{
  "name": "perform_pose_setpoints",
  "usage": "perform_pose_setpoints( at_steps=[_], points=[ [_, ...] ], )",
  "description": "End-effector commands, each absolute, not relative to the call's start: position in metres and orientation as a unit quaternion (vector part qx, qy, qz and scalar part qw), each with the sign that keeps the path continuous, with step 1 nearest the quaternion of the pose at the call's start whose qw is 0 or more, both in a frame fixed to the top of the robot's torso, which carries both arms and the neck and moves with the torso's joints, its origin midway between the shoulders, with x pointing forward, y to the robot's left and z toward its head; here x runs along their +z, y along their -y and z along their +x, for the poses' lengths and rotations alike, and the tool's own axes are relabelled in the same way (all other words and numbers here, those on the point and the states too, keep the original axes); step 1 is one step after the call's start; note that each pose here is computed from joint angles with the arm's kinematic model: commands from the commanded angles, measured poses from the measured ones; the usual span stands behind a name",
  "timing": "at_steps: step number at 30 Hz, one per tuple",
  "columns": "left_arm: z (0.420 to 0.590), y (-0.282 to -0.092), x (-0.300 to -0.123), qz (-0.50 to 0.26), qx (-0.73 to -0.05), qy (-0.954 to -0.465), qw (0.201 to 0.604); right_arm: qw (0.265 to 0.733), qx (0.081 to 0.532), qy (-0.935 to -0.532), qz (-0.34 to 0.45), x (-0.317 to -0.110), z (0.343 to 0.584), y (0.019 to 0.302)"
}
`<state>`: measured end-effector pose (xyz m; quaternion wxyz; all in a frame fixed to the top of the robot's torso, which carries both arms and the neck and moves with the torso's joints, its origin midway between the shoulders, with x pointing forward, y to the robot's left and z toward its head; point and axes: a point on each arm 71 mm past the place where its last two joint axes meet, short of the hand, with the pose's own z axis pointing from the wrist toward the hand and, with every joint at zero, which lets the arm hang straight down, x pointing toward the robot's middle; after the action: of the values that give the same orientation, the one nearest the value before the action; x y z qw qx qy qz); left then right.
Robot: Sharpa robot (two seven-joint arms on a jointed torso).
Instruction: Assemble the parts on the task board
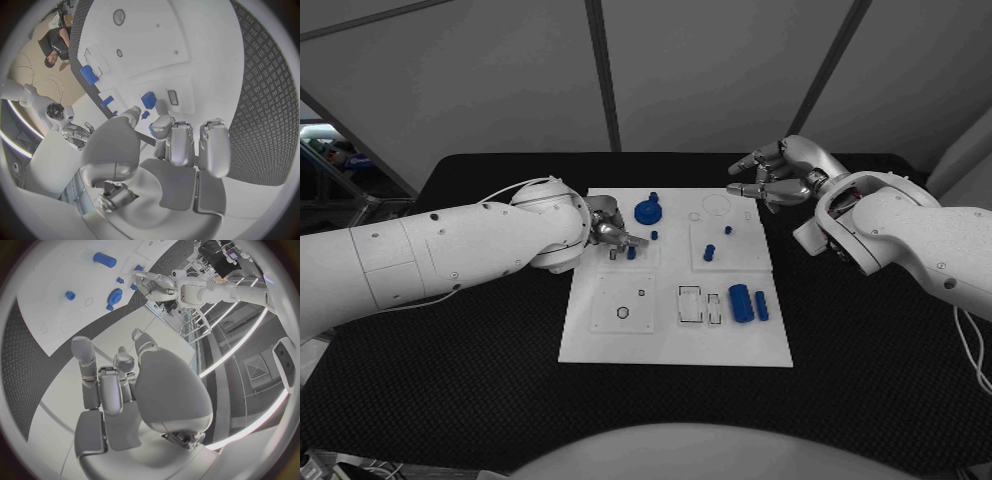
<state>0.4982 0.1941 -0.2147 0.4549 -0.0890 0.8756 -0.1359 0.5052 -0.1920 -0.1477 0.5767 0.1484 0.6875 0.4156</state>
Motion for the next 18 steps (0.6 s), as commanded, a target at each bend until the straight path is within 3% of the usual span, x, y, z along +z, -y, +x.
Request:
perform_pose_setpoints(
  at_steps=[1,18],
  points=[
    [0.499,-0.194,-0.210,-0.097,-0.140,-0.870,0.462,0.576,0.419,-0.686,0.146,-0.147,0.505,0.191],
    [0.512,-0.194,-0.167,-0.141,-0.208,-0.844,0.474,0.578,0.416,-0.687,0.148,-0.148,0.509,0.193]
  ],
)
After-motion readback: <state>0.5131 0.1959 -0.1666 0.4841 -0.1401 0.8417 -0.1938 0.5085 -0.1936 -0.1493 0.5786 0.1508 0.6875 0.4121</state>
